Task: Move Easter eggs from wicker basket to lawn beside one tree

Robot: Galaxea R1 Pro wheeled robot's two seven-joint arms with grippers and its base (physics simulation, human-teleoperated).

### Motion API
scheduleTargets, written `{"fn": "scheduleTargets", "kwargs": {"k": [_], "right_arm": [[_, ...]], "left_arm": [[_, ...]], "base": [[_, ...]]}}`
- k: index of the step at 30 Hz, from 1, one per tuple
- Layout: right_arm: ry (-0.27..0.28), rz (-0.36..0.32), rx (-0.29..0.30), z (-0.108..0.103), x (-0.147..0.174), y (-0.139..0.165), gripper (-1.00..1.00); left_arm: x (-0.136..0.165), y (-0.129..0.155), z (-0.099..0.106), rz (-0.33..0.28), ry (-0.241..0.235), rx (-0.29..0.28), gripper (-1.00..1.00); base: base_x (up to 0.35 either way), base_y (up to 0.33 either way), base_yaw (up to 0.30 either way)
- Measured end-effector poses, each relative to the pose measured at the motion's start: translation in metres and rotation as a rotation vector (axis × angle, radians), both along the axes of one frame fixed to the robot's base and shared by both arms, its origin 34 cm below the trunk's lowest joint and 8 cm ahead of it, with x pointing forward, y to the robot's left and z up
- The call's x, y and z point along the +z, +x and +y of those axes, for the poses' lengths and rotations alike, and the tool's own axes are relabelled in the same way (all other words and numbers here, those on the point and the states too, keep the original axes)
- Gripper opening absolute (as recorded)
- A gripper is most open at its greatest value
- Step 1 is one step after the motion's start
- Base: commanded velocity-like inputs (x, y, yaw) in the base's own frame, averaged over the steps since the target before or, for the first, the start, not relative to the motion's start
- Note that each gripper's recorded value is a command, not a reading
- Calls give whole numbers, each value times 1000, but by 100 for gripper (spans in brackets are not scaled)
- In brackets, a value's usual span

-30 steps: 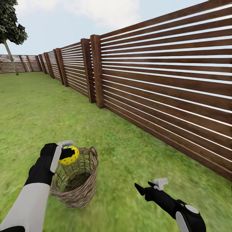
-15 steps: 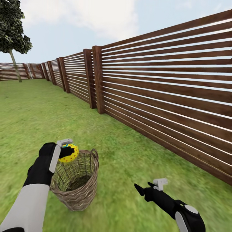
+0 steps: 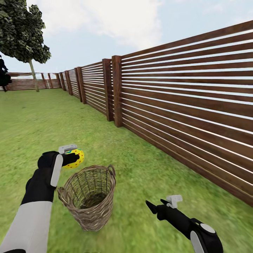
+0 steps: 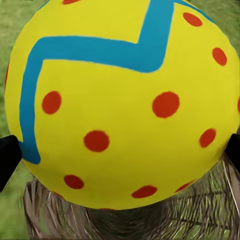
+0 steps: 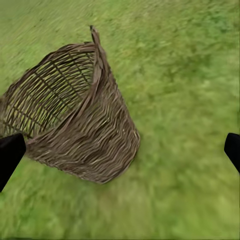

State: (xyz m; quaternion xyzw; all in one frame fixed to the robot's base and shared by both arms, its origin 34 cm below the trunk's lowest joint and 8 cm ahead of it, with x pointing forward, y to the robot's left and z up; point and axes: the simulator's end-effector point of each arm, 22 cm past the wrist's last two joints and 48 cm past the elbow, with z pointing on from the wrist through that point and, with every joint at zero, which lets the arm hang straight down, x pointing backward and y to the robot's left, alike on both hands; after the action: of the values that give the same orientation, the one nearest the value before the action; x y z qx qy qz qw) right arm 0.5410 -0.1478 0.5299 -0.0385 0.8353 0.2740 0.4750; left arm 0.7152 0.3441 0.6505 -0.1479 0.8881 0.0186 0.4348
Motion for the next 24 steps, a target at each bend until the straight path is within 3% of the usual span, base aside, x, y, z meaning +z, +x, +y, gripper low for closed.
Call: {"fn": "scheduleTargets", "kwargs": {"k": [24], "right_arm": [[2,-16,21,9,7,-2,100]], "left_arm": [[6,-2,-1,-6,1,-2,-100]], "base": [[-34,0,269]]}}
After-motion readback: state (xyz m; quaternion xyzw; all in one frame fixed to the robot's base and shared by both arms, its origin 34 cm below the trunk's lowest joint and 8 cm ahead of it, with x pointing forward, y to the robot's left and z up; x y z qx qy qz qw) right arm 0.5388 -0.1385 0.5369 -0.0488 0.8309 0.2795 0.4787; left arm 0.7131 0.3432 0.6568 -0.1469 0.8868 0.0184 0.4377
